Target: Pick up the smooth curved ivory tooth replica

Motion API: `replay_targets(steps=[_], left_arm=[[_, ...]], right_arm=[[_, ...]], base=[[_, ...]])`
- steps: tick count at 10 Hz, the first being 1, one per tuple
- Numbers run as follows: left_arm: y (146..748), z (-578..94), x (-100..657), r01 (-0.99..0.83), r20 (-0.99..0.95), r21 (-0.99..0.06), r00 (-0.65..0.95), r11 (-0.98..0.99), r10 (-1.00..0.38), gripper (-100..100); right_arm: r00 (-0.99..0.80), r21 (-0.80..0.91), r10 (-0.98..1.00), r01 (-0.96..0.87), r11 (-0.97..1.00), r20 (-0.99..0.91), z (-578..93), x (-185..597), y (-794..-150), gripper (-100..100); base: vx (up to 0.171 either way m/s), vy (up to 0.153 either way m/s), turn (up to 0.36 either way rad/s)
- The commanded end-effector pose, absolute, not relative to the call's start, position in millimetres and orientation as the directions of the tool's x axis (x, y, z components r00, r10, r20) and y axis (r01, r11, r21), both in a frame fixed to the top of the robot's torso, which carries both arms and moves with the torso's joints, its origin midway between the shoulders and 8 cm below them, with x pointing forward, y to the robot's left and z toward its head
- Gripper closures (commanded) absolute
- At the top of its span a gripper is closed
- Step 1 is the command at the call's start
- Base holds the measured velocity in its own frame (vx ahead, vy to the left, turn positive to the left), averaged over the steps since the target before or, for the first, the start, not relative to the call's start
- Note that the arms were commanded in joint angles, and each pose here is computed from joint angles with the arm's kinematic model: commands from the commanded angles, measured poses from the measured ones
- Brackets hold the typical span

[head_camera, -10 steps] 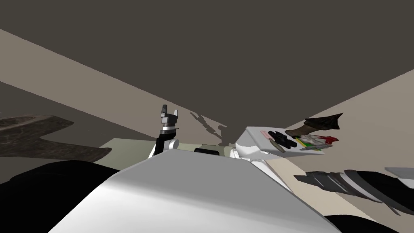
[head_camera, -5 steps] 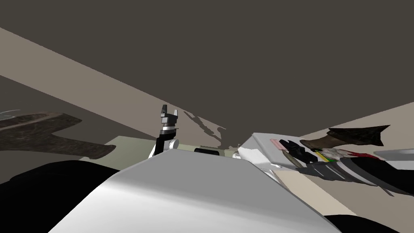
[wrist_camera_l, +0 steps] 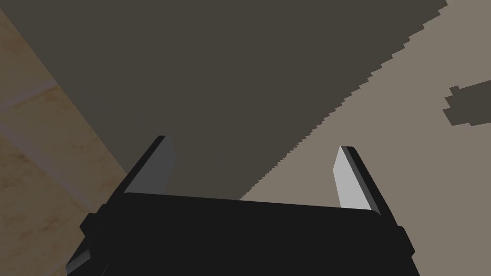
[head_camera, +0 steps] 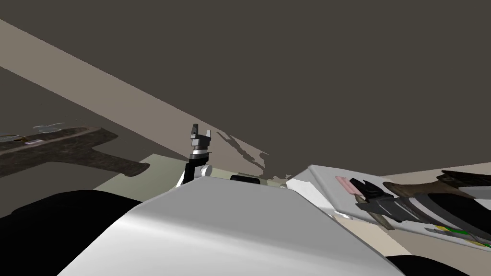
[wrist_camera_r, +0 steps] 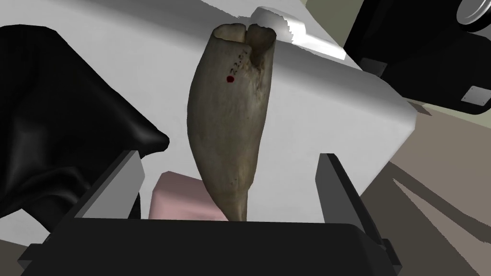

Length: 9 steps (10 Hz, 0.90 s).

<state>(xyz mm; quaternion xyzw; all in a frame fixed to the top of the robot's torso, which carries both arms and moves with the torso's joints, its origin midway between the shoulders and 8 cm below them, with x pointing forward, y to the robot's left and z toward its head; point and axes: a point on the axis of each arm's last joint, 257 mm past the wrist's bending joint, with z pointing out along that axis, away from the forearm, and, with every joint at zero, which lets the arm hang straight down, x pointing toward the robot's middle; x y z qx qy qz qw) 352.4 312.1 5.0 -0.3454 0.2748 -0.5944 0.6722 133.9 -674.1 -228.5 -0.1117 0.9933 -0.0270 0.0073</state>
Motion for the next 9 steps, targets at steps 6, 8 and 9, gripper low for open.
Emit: replay_targets(steps=[6,8,9], left_arm=[[312,5,352,0.609,0.041,-0.791,0.142,0.055,-0.989,0],[312,5,352,0.609,0.041,-0.791,0.142,0.055,-0.989,0],[312,5,352,0.609,0.041,-0.791,0.143,0.055,-0.989,0]], right_arm=[[-0.996,-0.032,-0.085,-0.085,0.996,-0.019,-247,56,-695,-100],[-0.999,-0.032,-0.045,-0.045,0.998,-0.014,-250,30,-701,-100],[-1.0,-0.039,-0.019,-0.019,0.999,-0.015,-249,12,-708,-100]], base=[[-0.022,0.02,0.215],[-0.018,0.02,0.19],[-0.013,0.023,0.167]])
